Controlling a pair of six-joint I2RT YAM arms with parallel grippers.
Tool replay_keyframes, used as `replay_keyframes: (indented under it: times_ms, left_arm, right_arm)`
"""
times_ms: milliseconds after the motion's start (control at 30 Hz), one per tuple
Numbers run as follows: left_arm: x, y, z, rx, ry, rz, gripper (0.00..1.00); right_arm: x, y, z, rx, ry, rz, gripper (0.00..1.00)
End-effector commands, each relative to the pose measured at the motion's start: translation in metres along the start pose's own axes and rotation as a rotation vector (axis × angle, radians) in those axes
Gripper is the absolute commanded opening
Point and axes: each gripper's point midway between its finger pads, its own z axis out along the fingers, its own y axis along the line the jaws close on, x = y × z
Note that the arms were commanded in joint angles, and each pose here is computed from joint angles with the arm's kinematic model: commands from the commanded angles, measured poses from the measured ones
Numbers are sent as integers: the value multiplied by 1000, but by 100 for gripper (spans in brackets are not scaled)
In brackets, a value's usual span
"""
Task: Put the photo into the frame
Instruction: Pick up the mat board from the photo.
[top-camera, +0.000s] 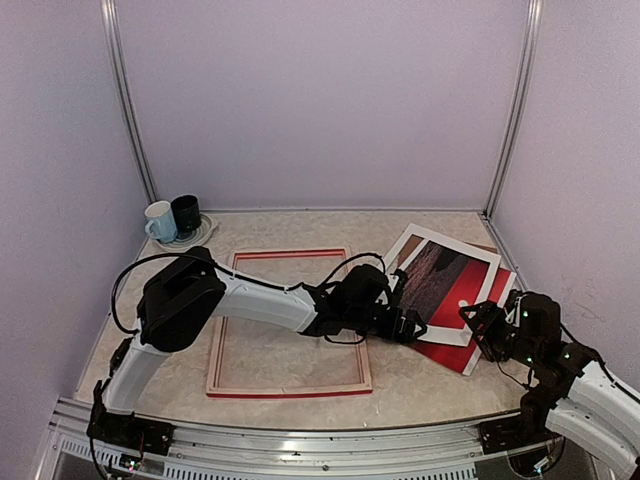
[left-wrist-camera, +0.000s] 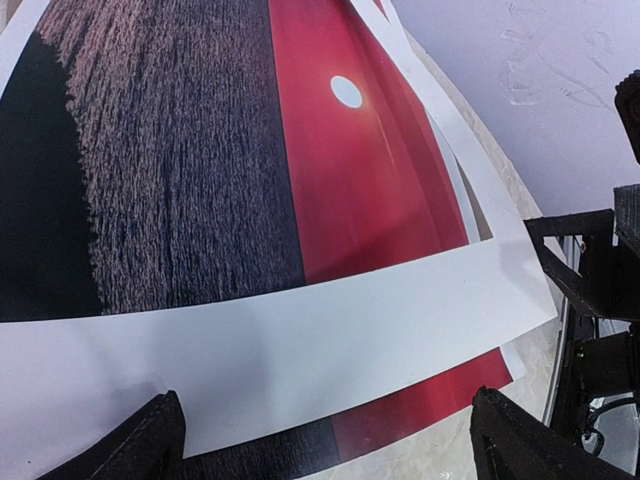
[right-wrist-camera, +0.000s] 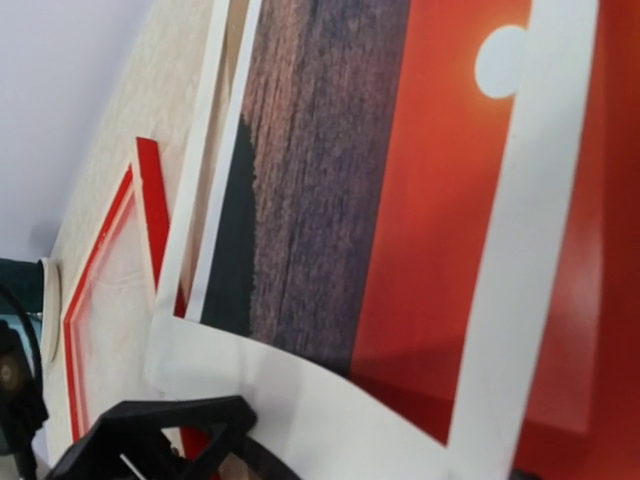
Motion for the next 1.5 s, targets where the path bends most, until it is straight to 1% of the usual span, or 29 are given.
replay_keyframes:
  times_ms: [0,200,467,533,600,633,700,767,867,967,1033,1067,1100,1167,1300,1467]
  left_arm:
    - [63,38,17,-97,170,-43,98]
    - [74,42,18,-97,201,-50,95]
    - [71,35,16,-65,192,-56,95]
    - [69,33,15,-58,186,-55,95]
    - [68,32,14,-56,182,-55,96]
    - [67,31,14,-54,181,-54,95]
    - [65,30,13,-52,177,-53,95]
    - [63,28,12,-49,173,-52,96]
    - [58,24,10,-41,161,-49,95]
    - [49,19,6,-31,139,-44,96]
    - [41,16,3,-23,122,-41,96]
    - [36,14,1,-19,113,-38,96]
    - [31,11,-2,-16,102,-34,96]
    - [19,11,-9,-20,79,-33,99]
    - [-15,11,-35,-20,2,-40,99]
    - [-56,7,-85,-12,-104,-49,99]
  right_arm:
    - [-1,1,1,-8,-3,9,79]
    - [-2,4,3,-24,-4,17,80]
    - [1,4,10,-33,12,24,79]
    - [1,3,11,-25,11,29,79]
    - [1,2,12,-21,10,35,76]
    - [1,1,12,-16,10,36,73]
    - [1,0,13,-7,12,38,64]
    - [1,-1,13,0,14,37,53]
    - [3,-5,14,22,20,40,32]
    - [4,-9,15,39,26,40,15]
    - [4,-11,15,48,25,43,9]
    - [4,-11,15,50,25,44,3]
    - [4,-11,14,52,24,44,0]
    - [2,-10,13,53,16,45,0]
    - [-7,-1,7,26,-22,53,0]
    - [-23,13,-3,-7,-92,81,0]
